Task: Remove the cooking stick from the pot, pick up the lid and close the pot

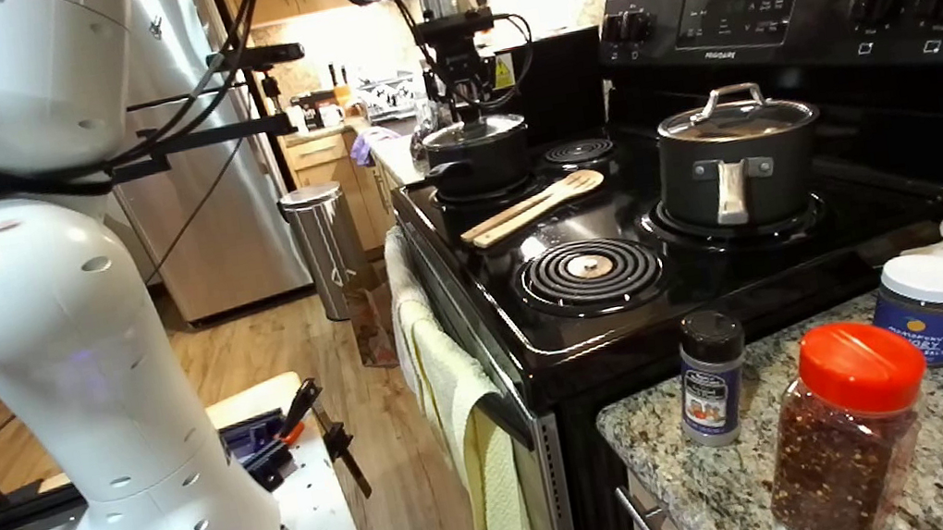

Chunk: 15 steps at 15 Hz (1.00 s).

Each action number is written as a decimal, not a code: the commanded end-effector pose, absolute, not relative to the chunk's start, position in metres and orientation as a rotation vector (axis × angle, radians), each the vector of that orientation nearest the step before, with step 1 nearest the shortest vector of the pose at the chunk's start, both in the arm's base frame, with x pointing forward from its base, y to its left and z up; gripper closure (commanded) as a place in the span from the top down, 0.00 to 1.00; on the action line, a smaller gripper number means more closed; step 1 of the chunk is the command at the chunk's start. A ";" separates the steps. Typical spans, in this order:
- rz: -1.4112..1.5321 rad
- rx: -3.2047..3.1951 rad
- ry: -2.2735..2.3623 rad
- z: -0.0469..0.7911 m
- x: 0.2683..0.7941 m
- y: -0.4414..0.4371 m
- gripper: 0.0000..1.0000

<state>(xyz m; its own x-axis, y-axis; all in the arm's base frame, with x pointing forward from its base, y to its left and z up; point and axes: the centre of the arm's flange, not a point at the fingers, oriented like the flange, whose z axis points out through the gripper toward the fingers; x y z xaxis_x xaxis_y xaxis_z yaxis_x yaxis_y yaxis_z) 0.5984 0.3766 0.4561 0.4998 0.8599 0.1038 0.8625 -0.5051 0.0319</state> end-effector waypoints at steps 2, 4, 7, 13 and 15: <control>-0.206 -2.653 -1.581 0.459 0.601 0.368 0.35; -0.207 -2.652 -1.581 0.459 0.601 0.368 0.35; -0.220 -2.661 -1.577 0.461 0.602 0.367 0.85; -0.340 -2.672 -1.581 0.487 0.605 0.370 1.00; -0.372 -2.694 -1.590 0.502 0.603 0.370 1.00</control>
<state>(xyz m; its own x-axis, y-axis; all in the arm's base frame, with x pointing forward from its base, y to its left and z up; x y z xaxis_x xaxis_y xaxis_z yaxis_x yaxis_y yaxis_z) 0.6060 0.3741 0.4786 0.4862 0.8543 0.1837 0.8587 -0.5061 0.0811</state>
